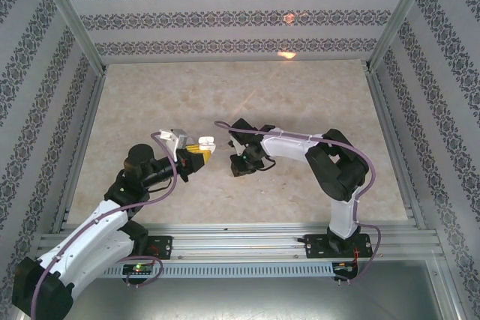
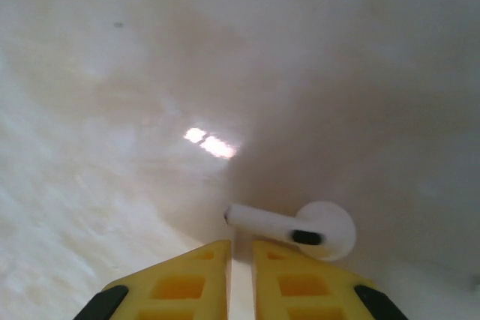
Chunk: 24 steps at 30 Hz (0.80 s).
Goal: Insert wireless bluetooth earbuds into charging case
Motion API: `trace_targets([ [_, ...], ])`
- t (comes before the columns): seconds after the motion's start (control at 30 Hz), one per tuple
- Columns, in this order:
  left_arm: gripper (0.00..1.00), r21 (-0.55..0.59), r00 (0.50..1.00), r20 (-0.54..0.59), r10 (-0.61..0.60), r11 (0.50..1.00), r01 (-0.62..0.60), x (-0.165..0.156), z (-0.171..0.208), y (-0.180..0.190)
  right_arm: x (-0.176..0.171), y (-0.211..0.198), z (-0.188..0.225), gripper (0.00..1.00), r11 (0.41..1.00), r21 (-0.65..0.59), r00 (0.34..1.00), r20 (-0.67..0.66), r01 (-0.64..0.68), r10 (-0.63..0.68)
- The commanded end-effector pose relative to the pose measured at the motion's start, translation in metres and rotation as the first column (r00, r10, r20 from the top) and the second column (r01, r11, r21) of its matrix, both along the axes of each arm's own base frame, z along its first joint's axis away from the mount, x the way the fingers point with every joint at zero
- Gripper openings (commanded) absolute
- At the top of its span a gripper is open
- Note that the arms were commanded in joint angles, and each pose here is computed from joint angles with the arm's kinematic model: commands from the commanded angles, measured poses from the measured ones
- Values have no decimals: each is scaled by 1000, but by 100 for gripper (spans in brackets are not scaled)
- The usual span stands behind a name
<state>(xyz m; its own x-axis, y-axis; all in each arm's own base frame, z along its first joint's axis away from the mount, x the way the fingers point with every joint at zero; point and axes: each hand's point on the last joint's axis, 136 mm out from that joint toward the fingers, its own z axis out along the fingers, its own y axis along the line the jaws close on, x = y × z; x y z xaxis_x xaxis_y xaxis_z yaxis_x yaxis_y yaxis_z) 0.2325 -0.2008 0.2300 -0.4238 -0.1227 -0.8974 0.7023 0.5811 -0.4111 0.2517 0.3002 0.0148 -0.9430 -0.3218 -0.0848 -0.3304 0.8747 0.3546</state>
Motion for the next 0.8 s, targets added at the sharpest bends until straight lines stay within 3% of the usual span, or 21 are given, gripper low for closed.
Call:
trace_targets([
  [0.0,0,-16,997,82,-11,1000,12,1,22,0,8,-19,-3,19,995,-104,1000,22,-13,15],
  [0.23,0,-15,996,84,-1,1000,2,0,22,2,17,-25,16,23,994,-111,999,53,-4,10],
  [0.53,0,-21,996,89,-12,1000,14,2,25,-1,28,-24,37,26,990,-39,990,48,132,-130],
  [0.77,0,-22,996,86,-11,1000,13,0,23,0,28,-16,36,36,997,-51,997,67,50,-47],
])
